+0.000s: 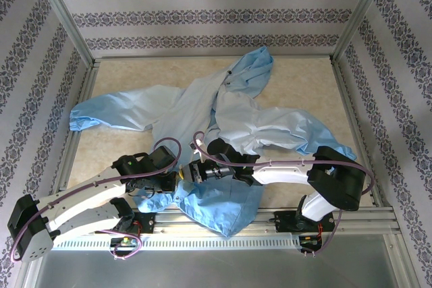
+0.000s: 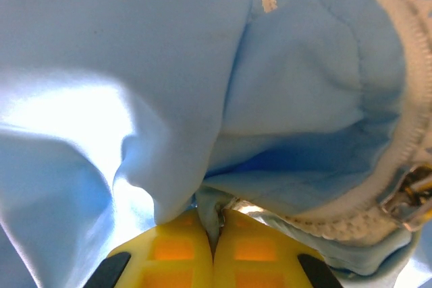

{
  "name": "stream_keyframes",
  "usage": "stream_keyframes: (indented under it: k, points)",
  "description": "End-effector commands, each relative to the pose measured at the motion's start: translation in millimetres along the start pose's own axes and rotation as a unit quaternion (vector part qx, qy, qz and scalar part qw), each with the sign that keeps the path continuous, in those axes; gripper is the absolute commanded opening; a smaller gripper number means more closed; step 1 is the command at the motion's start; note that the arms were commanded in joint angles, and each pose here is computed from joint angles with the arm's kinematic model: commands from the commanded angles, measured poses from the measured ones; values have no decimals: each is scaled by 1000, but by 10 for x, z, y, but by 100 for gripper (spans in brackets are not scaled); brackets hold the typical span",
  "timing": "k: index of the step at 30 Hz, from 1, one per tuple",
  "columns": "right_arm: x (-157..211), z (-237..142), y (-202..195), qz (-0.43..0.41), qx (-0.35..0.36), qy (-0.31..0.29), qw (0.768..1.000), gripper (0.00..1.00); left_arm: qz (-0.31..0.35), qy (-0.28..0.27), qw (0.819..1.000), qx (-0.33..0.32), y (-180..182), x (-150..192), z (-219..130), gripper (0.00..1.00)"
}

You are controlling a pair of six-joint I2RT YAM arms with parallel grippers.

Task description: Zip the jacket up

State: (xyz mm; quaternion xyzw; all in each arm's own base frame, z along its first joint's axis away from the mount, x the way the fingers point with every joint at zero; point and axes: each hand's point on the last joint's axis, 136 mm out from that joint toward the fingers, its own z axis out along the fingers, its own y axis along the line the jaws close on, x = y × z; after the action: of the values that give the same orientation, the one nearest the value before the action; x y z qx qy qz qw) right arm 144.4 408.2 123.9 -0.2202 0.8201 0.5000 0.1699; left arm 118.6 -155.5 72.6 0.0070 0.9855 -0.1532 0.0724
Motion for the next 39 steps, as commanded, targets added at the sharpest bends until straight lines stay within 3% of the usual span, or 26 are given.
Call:
stream_keyframes:
  k: [1,22,24,27,31,36,39]
  points:
    - [-55,17,96,-15,-7,-6,1000,28,17,-9,1000,-8,-19,-38,-78,0]
    - [-123,198,71,-13,-13,-10,1000,26,17,-8,1000,-5,-13,-10,-128,0]
    - [-131,226,73,-14,-15,-10,1000,23,20,-9,1000,-4,-18,-13,-137,0]
    - [-143,247,55,-14,-15,-16,1000,2,25,-8,1000,-1,-37,-14,-166,0]
    - [-157,220,32,-30,-9,-25,999,0,36,-2,999,12,-71,25,-224,1]
    - [-173,154,16,-53,2,-35,998,0,32,-31,998,45,-110,11,-388,20]
    - [-189,112,-24,-56,11,-43,997,0,22,-57,996,71,-126,-6,-501,39]
